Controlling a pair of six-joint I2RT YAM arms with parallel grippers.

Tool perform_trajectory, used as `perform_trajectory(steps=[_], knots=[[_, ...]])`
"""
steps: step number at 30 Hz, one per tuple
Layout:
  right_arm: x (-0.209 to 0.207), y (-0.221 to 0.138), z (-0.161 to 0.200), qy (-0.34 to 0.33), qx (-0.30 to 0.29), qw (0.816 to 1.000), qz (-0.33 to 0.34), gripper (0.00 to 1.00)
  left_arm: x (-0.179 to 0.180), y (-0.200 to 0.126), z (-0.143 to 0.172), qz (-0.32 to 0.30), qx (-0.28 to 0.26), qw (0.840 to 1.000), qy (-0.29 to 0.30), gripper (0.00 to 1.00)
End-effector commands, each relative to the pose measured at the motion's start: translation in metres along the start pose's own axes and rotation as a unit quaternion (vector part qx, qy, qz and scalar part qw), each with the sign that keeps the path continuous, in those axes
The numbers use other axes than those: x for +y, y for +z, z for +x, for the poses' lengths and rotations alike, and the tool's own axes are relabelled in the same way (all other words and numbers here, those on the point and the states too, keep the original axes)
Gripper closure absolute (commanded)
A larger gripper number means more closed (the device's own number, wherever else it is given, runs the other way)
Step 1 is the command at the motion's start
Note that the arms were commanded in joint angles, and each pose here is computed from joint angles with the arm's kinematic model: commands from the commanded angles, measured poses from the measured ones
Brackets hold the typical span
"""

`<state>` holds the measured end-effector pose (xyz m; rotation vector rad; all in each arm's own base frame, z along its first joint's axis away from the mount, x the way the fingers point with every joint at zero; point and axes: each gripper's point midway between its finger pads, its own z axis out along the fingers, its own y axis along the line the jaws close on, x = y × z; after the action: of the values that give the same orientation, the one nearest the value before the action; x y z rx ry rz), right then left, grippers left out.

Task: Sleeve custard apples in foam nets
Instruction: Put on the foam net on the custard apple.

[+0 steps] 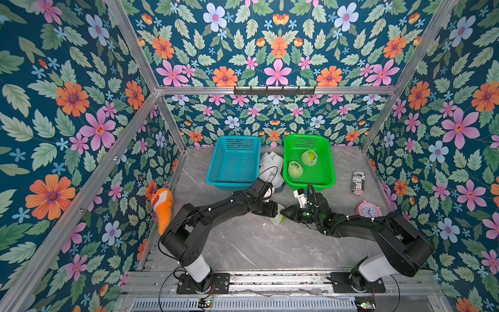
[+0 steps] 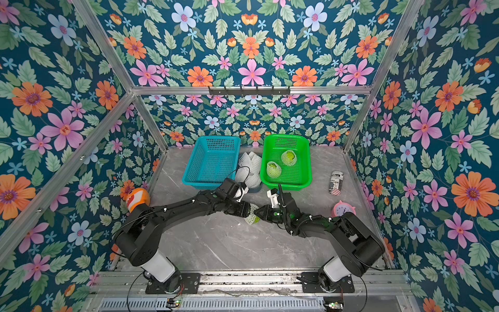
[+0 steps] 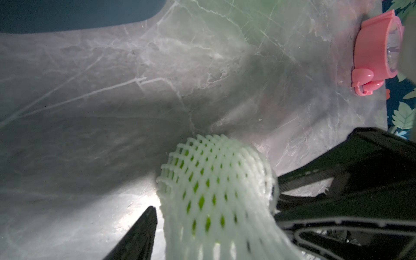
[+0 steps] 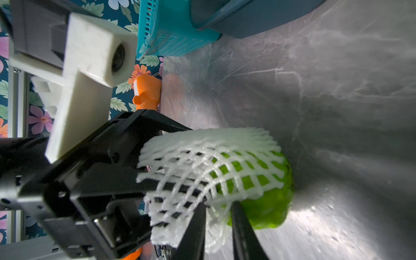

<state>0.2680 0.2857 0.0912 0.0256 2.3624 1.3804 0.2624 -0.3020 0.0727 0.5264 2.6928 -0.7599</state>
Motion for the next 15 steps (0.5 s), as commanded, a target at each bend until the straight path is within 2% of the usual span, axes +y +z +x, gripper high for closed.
perform_trajectory(steps=[1,3,8,10,15], knots=[[0.012,0.003,-0.004,-0.004,-0.004,1.000,-0.020,0.75,0.006,-0.001,0.007,-0.013,0.012,1.000,0.001,0.38],[0.013,0.005,-0.004,-0.006,-0.002,1.000,-0.017,0.76,0.006,0.000,0.007,-0.012,0.011,1.000,0.000,0.38],[0.012,0.005,-0.003,-0.007,-0.002,1.000,-0.015,0.85,0.005,0.000,0.006,-0.009,0.010,1.000,-0.003,0.38],[0.010,0.004,-0.002,-0.005,-0.003,1.000,-0.013,0.92,0.005,0.000,0.006,-0.011,0.009,1.000,-0.002,0.38],[-0.003,-0.004,0.003,-0.001,-0.005,1.000,0.018,0.95,0.008,0.000,0.008,-0.018,0.014,1.000,0.001,0.38]])
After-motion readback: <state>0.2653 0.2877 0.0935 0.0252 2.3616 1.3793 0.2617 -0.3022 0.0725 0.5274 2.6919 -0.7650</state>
